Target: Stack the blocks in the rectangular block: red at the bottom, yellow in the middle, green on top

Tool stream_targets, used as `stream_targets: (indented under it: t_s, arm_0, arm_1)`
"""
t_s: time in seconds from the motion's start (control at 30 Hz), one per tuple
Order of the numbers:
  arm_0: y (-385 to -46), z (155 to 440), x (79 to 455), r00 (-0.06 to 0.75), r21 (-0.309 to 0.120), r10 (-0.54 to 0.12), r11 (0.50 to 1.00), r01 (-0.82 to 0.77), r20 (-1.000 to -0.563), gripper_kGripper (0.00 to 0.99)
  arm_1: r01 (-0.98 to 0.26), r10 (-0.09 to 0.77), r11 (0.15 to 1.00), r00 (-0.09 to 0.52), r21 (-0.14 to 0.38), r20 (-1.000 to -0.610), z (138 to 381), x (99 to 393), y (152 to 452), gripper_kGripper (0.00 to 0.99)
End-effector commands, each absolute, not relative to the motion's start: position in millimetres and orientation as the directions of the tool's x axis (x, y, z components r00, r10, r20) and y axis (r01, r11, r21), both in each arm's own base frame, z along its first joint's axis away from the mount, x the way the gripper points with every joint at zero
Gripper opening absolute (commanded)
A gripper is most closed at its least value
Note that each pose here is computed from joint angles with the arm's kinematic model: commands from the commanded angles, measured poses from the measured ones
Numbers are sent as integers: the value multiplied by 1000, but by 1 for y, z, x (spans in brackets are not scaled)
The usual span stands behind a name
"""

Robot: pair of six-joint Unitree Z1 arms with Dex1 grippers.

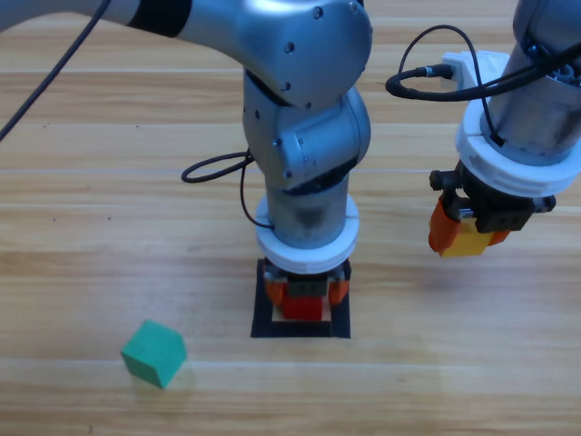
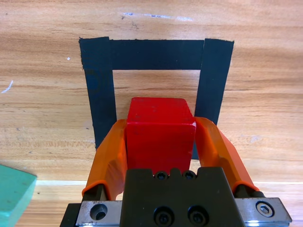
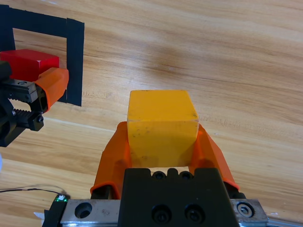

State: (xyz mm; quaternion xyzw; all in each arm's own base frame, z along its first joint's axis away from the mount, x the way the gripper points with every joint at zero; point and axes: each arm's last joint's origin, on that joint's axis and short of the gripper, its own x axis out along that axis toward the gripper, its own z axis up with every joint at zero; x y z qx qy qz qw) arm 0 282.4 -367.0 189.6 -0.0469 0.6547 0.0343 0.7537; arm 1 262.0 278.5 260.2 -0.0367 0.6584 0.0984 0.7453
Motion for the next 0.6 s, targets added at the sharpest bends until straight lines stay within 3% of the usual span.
stream_targets:
  t_s: [0.03, 0.6]
  arm_0:
    - [-373, 172, 283, 138, -12, 6, 991, -131, -990, 571]
    - [-372, 177, 283, 147, -26, -5, 990, -141, -989, 569]
  arm_1:
    - [-197, 104, 977, 110, 80, -988, 258, 261, 277, 0]
    - [-196, 104, 977, 108, 81, -989, 257, 261, 276, 0]
